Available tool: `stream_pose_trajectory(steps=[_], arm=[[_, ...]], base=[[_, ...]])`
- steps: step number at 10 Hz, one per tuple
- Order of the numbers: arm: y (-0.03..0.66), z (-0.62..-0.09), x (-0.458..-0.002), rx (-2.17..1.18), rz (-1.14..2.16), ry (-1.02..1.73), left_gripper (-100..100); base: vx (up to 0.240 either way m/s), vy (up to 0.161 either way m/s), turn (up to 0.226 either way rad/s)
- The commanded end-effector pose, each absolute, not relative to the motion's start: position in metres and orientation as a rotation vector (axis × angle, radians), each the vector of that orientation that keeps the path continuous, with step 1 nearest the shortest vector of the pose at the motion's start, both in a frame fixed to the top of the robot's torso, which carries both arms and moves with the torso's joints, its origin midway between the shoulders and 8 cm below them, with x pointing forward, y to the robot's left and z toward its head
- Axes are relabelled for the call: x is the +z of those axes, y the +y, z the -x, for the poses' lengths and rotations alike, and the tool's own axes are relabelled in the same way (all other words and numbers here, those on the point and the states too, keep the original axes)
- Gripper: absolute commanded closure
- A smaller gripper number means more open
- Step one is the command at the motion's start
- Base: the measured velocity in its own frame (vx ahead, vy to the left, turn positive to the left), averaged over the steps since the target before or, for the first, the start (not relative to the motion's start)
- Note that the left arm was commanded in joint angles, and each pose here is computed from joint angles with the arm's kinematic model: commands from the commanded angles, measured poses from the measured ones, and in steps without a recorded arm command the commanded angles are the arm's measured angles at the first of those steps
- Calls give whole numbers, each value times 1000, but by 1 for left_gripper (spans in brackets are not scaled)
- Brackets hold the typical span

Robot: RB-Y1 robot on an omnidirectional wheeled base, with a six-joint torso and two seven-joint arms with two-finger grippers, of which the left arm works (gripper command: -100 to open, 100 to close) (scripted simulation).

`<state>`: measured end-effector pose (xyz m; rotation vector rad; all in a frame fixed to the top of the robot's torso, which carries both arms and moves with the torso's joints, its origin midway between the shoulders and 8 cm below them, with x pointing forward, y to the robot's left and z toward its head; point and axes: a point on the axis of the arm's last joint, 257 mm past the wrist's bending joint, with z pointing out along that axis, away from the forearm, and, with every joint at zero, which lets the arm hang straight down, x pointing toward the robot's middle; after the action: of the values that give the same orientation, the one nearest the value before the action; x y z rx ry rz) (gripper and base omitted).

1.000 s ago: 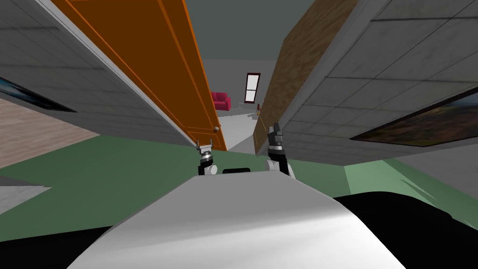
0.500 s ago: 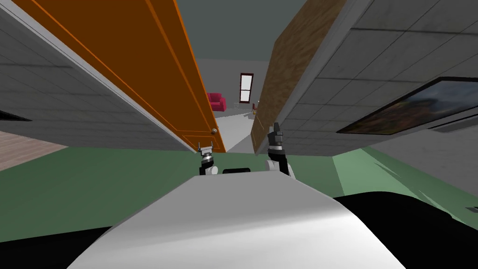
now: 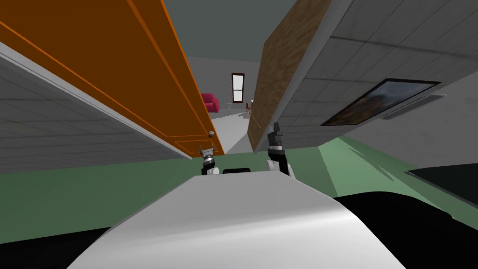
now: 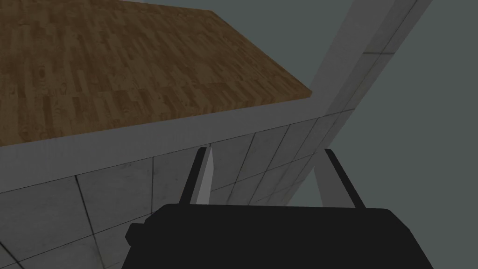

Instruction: Push the door open

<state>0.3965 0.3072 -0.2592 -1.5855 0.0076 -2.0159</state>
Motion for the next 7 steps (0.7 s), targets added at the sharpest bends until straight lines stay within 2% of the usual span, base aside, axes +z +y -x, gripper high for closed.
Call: stream_pose_trajectory(steps=[1, 3, 4, 6, 7], arm=[[308, -395, -275, -2018, 1636, -48, -100], [308, -393, -286, -2016, 1667, -81, -100], [308, -392, -297, -2014, 1696, -115, -100], [307, -387, -317, -2006, 1751, -183, -100], [307, -386, -321, -2004, 1763, -199, -100]], base=[[23, 215, -357], [-7, 146, -222], [-1, 131, -345], [16, 202, -336], [1, 171, -179]])
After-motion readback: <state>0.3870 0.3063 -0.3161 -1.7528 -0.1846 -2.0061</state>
